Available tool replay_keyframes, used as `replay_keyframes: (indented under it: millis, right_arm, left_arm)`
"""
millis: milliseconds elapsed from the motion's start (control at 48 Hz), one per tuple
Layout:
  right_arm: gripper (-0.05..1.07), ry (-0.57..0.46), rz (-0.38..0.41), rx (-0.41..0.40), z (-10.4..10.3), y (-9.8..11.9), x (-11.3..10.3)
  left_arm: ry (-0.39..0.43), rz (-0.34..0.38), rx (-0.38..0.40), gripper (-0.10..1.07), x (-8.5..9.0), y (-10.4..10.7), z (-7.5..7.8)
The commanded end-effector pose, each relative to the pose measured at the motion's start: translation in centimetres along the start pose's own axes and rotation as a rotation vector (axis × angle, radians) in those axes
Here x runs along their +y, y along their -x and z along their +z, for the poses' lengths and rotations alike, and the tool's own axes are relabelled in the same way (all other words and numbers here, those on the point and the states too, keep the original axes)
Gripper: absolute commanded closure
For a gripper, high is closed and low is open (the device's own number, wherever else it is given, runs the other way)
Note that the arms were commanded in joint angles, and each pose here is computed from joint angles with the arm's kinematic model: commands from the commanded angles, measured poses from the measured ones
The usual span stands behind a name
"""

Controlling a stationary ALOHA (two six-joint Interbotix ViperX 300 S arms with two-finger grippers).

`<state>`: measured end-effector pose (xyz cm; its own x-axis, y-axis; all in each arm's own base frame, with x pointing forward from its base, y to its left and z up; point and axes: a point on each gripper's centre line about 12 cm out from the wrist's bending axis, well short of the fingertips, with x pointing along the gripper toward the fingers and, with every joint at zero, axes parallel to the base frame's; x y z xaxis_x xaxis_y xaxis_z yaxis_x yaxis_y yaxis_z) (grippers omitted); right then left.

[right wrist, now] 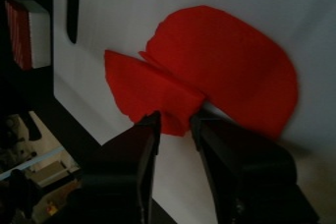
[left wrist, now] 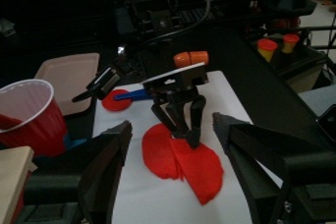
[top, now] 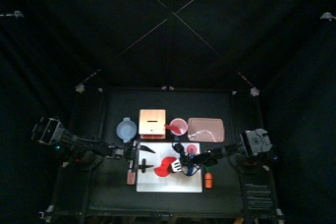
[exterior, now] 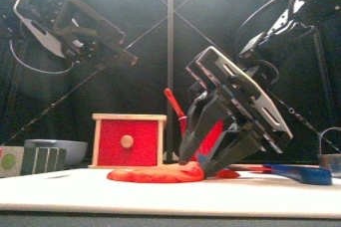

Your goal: Grab bottom half of cut dough

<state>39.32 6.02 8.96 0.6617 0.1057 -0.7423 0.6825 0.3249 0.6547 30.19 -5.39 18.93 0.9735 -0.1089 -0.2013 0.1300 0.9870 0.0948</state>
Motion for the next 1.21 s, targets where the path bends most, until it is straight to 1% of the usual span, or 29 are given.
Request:
replay_keyframes:
  millis: [0, 208, 417, 604, 771, 896, 1021, 1188]
  right_arm:
    - [0.36, 0.000, 0.001, -0.003, 0.2, 0.1, 0.3]
    - [0.39, 0.009, 0.001, -0.005, 0.3, -0.2, 0.5]
    - [0.41, 0.055, 0.038, -0.014, 0.6, 0.8, 1.8]
    - [0.46, 0.073, 0.022, -0.016, 0.7, 0.9, 1.7]
    - [0.46, 0.089, 0.044, -0.024, 0.9, 1.3, 2.5]
    - [0.46, 0.125, 0.089, -0.038, 1.2, 2.5, 3.9]
    - [0.46, 0.178, 0.153, -0.063, 1.6, 4.6, 5.7]
    - [0.46, 0.236, 0.210, -0.097, 2.3, 7.1, 6.9]
  left_arm:
    - [0.001, 0.002, -0.026, 0.00, 0.0, 0.0, 0.7]
    - [0.003, 0.003, -0.024, -0.01, 0.0, 0.0, 0.6]
    - [0.001, 0.002, -0.026, 0.00, 0.0, 0.0, 0.6]
    - [0.003, 0.003, -0.024, -0.01, 0.0, 0.0, 0.6]
    - [0.008, 0.006, -0.023, 0.00, 0.1, 0.1, 0.6]
    - [0.008, 0.006, -0.023, -0.01, 0.1, 0.0, 0.6]
    - [0.010, 0.006, -0.026, 0.00, 0.0, 0.0, 0.7]
    - [0.024, 0.018, -0.024, 0.00, 0.2, 0.0, 0.7]
